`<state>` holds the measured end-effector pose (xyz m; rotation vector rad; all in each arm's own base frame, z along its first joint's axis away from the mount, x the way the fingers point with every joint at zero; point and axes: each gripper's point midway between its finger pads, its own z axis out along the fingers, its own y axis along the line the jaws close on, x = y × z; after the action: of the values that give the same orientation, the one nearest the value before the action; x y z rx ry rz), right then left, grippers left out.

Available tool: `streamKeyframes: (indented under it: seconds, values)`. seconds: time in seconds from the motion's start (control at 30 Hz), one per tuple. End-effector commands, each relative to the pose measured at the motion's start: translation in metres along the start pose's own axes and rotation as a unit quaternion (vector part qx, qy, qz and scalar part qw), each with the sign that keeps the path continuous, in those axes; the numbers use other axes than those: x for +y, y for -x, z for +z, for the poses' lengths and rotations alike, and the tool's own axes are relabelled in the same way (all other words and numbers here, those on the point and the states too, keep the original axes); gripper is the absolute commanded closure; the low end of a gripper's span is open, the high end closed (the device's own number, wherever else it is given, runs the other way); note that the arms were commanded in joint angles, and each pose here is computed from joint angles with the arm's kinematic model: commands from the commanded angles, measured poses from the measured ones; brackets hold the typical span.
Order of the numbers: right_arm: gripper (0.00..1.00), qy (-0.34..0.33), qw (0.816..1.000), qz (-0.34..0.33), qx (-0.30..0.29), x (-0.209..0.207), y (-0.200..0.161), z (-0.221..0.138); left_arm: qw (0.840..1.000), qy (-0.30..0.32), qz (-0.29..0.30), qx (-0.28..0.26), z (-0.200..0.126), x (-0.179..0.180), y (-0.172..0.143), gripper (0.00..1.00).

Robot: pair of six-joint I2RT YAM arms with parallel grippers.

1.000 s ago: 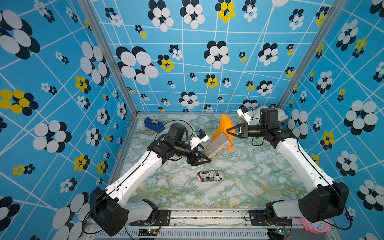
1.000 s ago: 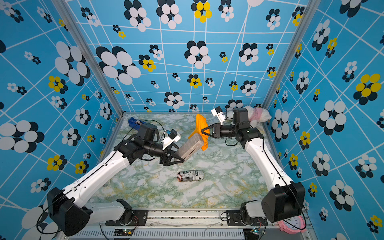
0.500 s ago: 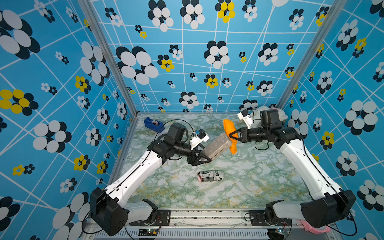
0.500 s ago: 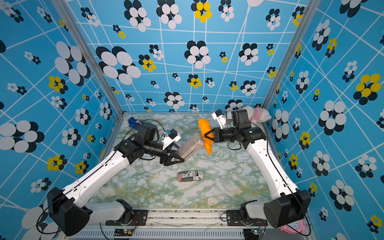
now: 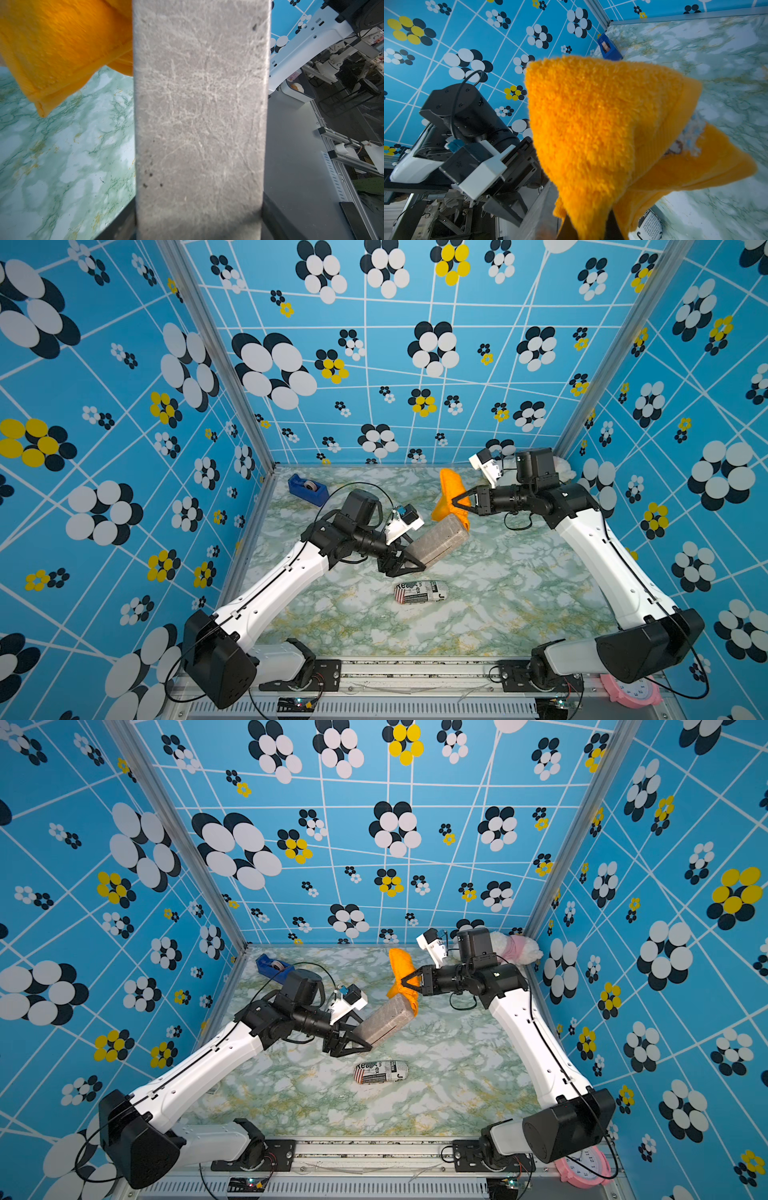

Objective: Wipe the eyeglass case
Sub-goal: Wipe the dirt from the eyeglass case.

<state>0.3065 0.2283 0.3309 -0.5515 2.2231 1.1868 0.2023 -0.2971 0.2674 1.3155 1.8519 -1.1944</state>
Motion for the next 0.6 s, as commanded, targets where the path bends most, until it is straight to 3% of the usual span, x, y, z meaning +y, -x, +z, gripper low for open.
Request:
streamKeyframes:
  seconds: [0.0, 0.3, 0.57]
  values:
    - [1.0, 0.026, 0.999, -0.013, 0.023, 0.013, -0.016, -0.001, 1.0, 0.003, 0.012, 0.001, 0.0, 0.003, 0.006, 1.0]
    - [1.0, 0.004, 0.999, -0.026, 0.038, 0.02, -0.044, -0.02, 1.0, 0.021, 0.0, 0.004, 0.0, 0.016, 0.007, 1.0]
    - [1.0, 0.006, 0.999, -0.018, 0.034, 0.028, -0.042, -0.027, 0.999, 0.037, -0.011, 0.002, -0.002, 0.026, 0.008, 1.0]
